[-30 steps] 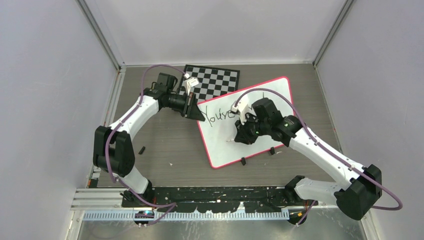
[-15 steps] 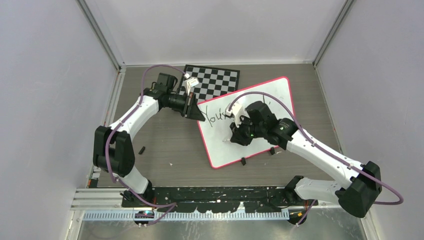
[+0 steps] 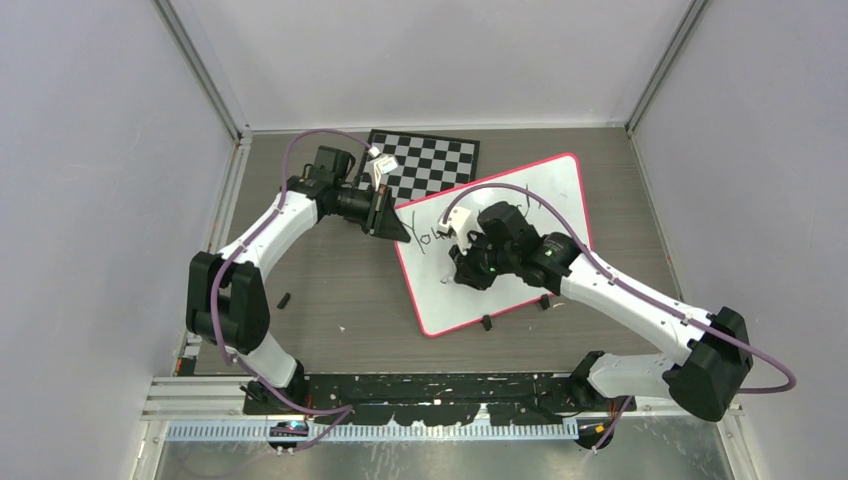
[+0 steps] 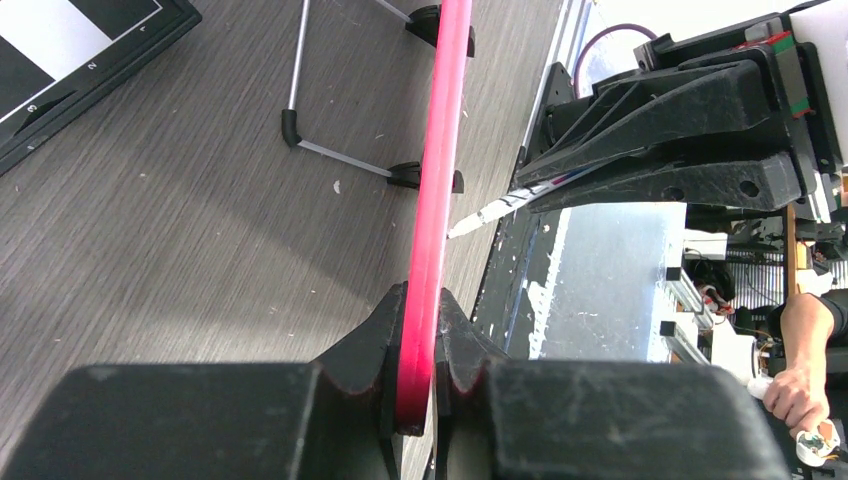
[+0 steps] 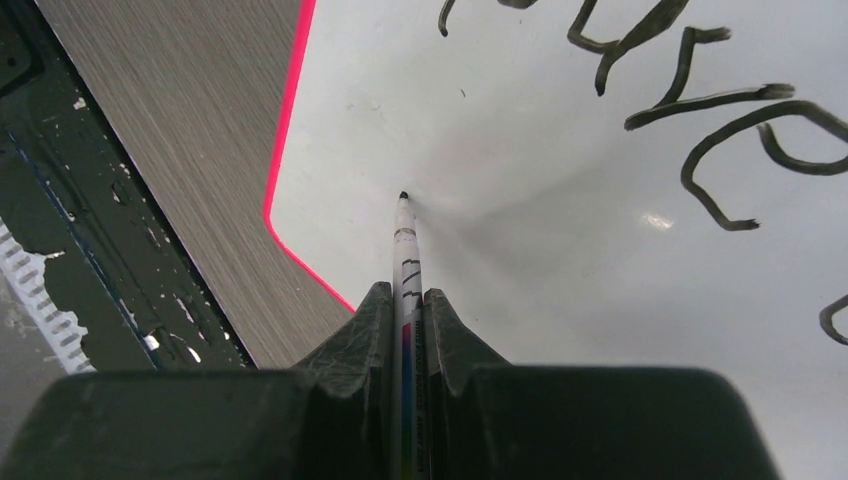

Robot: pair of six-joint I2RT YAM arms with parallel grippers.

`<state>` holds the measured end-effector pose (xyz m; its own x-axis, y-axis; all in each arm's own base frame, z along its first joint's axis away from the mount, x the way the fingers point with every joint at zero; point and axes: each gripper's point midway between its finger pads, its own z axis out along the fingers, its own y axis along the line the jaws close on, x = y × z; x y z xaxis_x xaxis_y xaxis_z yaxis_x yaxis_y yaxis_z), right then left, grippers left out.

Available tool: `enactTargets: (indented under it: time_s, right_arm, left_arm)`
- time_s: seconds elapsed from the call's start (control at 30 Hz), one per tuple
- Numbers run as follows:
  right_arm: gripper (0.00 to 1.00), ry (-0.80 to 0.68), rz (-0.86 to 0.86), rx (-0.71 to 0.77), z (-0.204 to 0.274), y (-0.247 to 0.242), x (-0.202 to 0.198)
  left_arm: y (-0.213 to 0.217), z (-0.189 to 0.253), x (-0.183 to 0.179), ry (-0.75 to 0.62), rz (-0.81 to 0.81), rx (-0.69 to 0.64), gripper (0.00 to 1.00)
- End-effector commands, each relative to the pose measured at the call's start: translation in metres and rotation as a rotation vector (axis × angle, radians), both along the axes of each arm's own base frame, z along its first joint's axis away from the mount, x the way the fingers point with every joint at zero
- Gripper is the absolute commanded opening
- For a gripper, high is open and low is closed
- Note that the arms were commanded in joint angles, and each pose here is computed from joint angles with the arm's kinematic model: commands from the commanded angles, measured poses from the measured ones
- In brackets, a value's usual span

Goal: Write a sentence on the whiteboard

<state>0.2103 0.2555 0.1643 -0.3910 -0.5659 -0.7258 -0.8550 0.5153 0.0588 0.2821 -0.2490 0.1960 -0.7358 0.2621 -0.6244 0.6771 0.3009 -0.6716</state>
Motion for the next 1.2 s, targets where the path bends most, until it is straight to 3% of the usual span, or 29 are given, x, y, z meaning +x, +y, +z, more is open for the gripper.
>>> enactTargets:
  time_s: [0.0, 0.53, 1.17]
  right_arm:
    - [0.00, -0.083, -0.007, 0.048, 0.025, 0.014, 0.017]
    - [0.00, -0.021, 0.021, -0.055, -0.008, -0.004, -0.001]
    - [0.00, -0.118, -0.047, -0.026, 0.022, -0.007, 0.017]
  left_arm:
    - [0.001, -0.013, 0.006, -0.030, 0.022, 0.052, 0.00]
    - [0.001, -0.011, 0.006, -0.039, 0.014, 0.055, 0.00]
    - [0.000, -0.009, 0.008, -0.037, 0.014, 0.052, 0.00]
